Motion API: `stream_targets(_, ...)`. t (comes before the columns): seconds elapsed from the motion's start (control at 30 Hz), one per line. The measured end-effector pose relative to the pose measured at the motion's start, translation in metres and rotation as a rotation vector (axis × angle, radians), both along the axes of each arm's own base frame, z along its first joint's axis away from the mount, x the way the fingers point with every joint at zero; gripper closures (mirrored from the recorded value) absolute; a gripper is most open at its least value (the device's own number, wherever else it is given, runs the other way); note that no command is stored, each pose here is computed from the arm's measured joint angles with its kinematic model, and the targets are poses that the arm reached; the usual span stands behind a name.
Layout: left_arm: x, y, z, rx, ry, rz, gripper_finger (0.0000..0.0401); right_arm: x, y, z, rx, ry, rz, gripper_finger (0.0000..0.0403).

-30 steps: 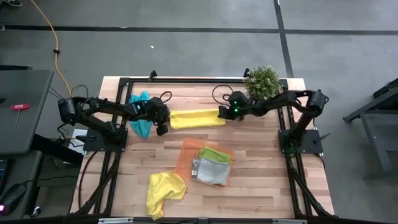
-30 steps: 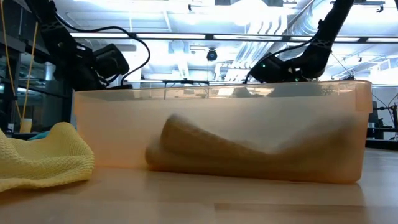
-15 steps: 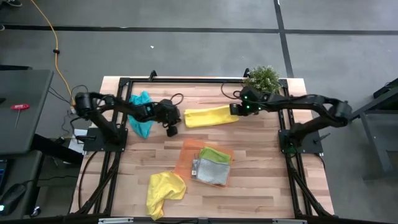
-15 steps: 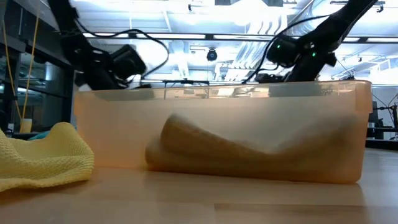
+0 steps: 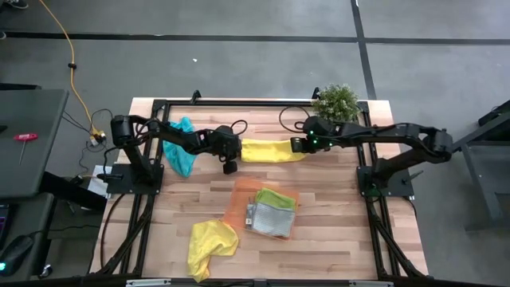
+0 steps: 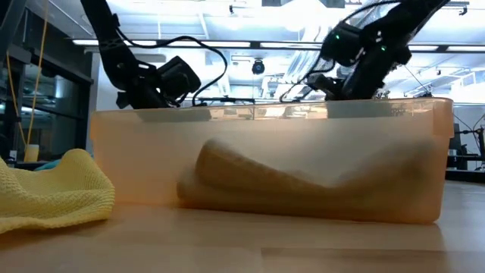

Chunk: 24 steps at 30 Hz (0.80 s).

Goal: Fold microfiber towels
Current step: Fold the top yellow towel

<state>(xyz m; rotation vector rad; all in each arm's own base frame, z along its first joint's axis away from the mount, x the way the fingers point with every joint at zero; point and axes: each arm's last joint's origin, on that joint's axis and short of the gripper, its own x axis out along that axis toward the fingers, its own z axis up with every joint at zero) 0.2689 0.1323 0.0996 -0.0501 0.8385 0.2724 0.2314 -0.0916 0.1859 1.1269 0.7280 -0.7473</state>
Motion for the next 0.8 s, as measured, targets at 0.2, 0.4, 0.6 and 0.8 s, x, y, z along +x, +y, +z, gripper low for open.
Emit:
stream_targets(0.2, 0.0, 0.0, 0.0, -0.007, -0.002, 0.009, 0.0401, 0.028, 0.004, 0.014, -0.012, -0.035, 0.023, 0.0402)
stream_targets(0.4, 0.0, 0.0, 0.0, -0.02, -0.007, 0.026, 0.0401, 0.067, 0.005, 0.012, -0.008, -0.032, 0.087, 0.0403)
stream_targets(0.6, 0.0, 0.0, 0.0, -0.021, -0.009, 0.029, 0.0401, 0.111, 0.003, 0.0, -0.024, -0.087, 0.131, 0.0403)
stream_targets(0.8, 0.0, 0.0, 0.0, -0.034, -0.015, 0.047, 0.0401, 0.146, -0.003, -0.011, -0.03, -0.132, 0.138, 0.0403)
